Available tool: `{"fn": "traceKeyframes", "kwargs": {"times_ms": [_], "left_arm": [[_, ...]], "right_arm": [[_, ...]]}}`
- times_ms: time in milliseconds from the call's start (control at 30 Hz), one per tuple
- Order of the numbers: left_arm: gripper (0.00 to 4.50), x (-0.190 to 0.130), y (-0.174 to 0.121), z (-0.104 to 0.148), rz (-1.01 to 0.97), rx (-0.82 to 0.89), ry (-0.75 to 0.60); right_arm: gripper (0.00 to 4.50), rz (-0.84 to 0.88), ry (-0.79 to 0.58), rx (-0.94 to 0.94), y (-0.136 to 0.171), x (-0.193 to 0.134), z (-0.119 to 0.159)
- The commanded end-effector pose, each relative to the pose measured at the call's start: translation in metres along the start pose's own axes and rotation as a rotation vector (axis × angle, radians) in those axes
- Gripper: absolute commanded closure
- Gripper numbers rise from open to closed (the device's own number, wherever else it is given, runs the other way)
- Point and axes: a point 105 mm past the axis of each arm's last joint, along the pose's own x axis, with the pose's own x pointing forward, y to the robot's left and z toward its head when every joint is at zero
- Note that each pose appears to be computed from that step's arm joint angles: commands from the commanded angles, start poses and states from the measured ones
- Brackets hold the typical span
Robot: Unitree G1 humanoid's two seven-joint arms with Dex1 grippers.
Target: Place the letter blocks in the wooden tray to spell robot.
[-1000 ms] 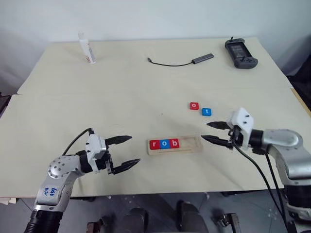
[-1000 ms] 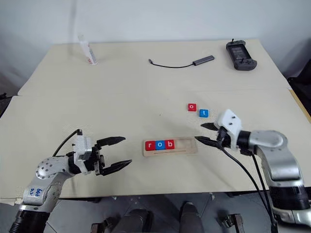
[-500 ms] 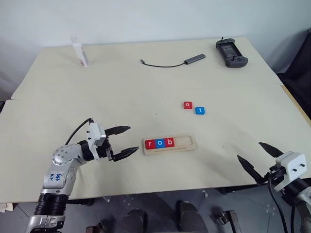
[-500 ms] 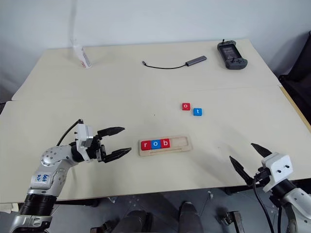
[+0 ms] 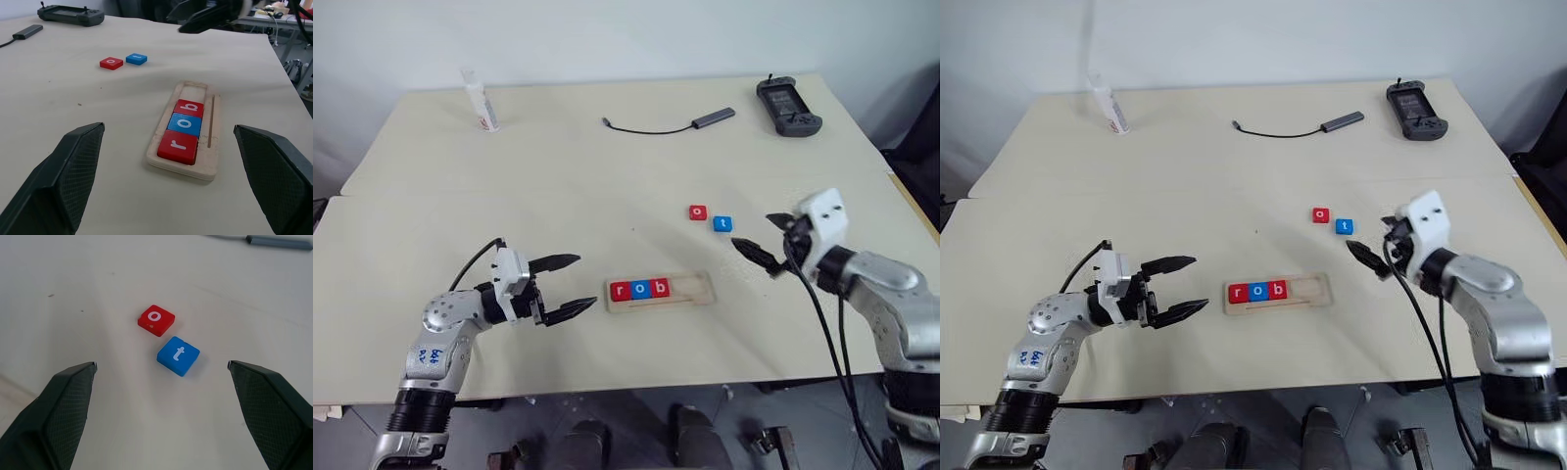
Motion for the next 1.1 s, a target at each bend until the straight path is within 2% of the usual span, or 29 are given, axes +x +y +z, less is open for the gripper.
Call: {"fn": "traceKeyframes", "kwargs": {"times_ms": [33,300,500,767,900,1067,1100], "left_arm": [[0.00,0.002,-0.005,0.009,-0.001,0.038,-0.020],[0.00,0.004,-0.011,0.010,0.007,0.034,-0.025],[0.00,0.003,-0.012,0.010,0.018,0.032,-0.026],[0.00,0.004,-0.011,0.011,0.028,0.036,-0.032],[0.00,0.004,-0.011,0.012,0.040,0.045,-0.035],[0.00,0.003,-0.011,0.012,0.057,0.046,-0.029],[0.00,0.002,-0.011,0.011,0.061,0.045,-0.027]], "right_arm": [[0.01,-0.055,0.034,0.009,-0.008,0.012,0.001],[0.01,-0.029,0.040,0.008,0.001,0.026,0.005],[0.01,-0.002,0.026,0.029,0.009,0.035,0.018],[0.01,-0.075,0.112,0.103,0.011,0.081,0.022],[0.01,-0.161,0.150,0.120,0.007,0.102,0.016],[0.01,-0.167,0.181,0.148,0.015,0.115,0.009],[0.18,-0.166,0.189,0.156,0.018,0.117,0.008]]}}
